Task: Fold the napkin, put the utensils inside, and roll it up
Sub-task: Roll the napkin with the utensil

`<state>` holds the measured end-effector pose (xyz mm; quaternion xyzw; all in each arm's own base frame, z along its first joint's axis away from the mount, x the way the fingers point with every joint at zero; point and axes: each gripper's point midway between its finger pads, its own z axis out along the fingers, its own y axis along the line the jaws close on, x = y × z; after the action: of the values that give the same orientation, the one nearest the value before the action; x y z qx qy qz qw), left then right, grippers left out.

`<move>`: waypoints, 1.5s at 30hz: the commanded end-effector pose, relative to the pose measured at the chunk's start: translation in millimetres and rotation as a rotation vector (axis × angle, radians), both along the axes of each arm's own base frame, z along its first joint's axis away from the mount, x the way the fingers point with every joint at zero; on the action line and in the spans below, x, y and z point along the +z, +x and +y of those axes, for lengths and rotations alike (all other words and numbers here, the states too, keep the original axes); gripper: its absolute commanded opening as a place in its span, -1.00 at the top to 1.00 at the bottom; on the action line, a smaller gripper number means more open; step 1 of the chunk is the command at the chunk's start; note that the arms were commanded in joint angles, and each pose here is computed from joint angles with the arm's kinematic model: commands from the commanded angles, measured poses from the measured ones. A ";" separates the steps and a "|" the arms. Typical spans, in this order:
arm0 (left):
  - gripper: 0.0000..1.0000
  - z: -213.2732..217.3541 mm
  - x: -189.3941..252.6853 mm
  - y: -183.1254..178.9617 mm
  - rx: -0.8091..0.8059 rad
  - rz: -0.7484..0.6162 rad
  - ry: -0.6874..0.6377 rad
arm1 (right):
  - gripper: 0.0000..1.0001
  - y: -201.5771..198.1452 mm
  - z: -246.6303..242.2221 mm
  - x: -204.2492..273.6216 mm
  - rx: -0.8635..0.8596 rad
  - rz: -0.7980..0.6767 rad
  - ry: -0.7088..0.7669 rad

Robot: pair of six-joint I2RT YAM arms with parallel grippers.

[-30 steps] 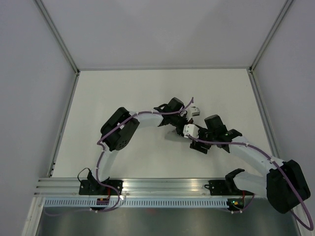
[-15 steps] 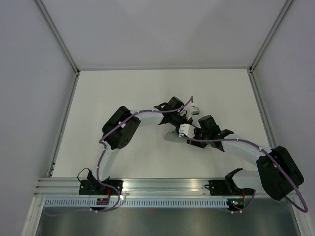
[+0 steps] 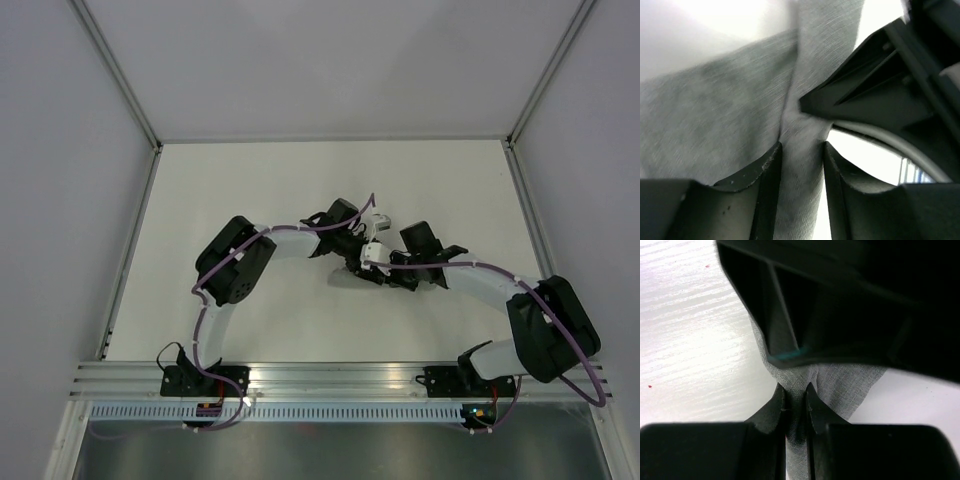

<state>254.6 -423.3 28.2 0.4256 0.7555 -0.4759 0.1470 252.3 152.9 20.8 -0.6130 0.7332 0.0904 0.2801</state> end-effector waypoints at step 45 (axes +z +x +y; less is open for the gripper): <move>-0.30 9.2 31.9 -4.3 -0.032 -1.361 0.145 | 0.99 22.5 -17.5 -49.5 -0.036 0.709 -0.042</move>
<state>241.7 -404.0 57.1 0.6123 0.5615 -0.0925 0.5489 280.1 157.6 19.2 -0.5136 0.7931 0.3244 0.0447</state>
